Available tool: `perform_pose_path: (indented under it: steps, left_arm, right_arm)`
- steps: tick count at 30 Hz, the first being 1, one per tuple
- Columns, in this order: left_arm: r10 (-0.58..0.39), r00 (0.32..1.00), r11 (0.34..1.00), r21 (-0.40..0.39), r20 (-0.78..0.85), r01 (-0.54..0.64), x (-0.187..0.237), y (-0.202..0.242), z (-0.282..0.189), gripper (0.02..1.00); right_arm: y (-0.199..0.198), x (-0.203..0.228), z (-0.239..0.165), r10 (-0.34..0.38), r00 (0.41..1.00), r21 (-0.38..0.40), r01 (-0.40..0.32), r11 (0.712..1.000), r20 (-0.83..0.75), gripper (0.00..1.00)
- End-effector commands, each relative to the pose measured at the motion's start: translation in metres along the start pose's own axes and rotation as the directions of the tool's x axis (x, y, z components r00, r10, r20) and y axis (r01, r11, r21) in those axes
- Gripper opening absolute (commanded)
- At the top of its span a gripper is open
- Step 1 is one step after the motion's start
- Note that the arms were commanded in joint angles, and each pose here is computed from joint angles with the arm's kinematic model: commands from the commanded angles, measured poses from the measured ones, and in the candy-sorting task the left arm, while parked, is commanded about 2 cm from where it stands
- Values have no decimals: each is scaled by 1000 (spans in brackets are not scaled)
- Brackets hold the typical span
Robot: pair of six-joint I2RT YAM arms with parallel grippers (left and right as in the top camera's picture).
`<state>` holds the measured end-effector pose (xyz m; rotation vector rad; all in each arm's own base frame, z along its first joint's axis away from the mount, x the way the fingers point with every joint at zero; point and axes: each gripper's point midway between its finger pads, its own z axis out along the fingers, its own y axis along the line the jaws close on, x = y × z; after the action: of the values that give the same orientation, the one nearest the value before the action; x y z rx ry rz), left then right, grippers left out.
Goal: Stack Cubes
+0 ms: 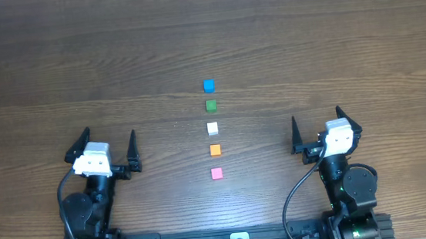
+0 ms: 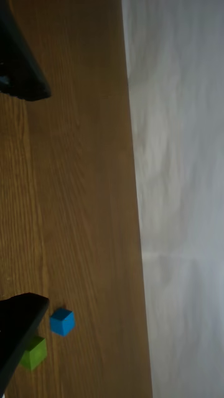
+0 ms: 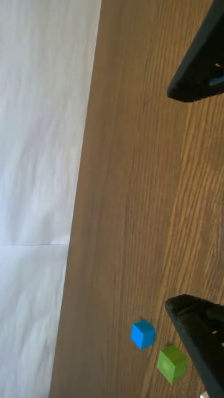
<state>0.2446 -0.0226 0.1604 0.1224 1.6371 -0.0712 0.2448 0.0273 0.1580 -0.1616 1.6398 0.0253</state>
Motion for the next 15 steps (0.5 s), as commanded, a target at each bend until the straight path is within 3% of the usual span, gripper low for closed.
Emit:
perform_pose_path:
  steps: [1, 9, 15]
  left_arm:
    - [13, 1000, 1000, -17, 0, -13, 2, 3, 0, 1000]
    - [12, 1000, 1000, -16, 9, -12, -1, 3, 0, 1000]
    - [14, 996, 997, 70, 88, -20, -25, -12, -3, 1000]
  right_arm:
    - [1, 1, 0, -2, 1000, 0, 2, 1000, 3, 993]
    - [1, 1, 0, -2, 1000, 0, 2, 1000, 3, 991]
    - [1, 1, 0, -2, 1000, 0, 2, 1000, 3, 993]
